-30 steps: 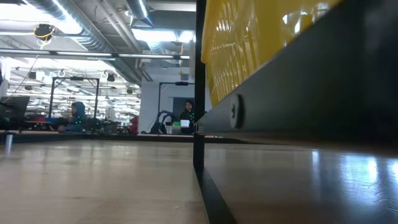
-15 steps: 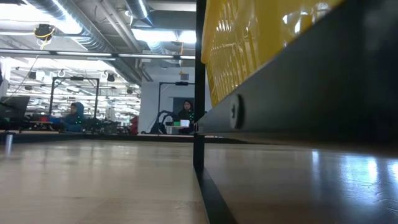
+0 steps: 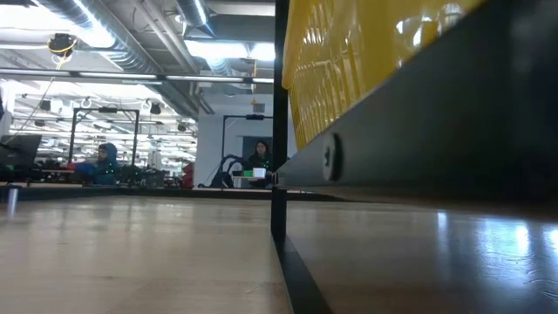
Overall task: Stack baskets on shelf by color
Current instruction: Stack the gray bin on top of the gray bin on the shelf
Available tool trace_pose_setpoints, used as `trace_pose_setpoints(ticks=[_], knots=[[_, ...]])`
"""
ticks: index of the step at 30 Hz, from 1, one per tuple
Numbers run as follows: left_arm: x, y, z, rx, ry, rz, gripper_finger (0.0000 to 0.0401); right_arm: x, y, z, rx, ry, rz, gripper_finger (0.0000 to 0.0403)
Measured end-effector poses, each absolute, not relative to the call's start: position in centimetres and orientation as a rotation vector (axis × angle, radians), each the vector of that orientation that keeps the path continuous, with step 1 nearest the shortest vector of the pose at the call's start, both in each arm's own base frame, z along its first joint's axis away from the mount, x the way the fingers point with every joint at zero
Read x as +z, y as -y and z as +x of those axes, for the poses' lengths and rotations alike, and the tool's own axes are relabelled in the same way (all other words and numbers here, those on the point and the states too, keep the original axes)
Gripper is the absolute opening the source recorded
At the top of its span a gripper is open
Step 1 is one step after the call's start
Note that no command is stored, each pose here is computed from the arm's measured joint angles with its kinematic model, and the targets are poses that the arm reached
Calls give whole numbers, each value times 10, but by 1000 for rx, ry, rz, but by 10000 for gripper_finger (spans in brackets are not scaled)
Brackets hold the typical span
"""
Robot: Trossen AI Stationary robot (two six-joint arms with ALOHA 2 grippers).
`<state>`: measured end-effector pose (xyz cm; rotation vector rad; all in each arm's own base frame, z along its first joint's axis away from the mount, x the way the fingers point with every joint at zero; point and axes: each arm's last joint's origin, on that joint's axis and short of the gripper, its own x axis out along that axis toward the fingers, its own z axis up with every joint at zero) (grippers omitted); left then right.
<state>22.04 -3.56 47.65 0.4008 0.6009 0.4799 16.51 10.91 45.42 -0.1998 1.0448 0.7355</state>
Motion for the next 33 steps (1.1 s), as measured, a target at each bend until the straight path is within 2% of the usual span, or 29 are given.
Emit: trace_pose_setpoints(ticks=[10, 17, 24, 33], knots=[[483, 25, 226, 562, -515, 277, 87, 474, -111, 102, 1009, -889, -311, 0], [486, 24, 231, 463, -477, 209, 87, 473, -98, 72, 1138, -754, -485, 0], [487, 24, 232, 461, -454, 177, 87, 443, -90, 67, 1097, -783, -513, 0], [487, 24, 232, 461, -455, 177, 87, 420, -110, 77, 1263, -749, -474, 0]])
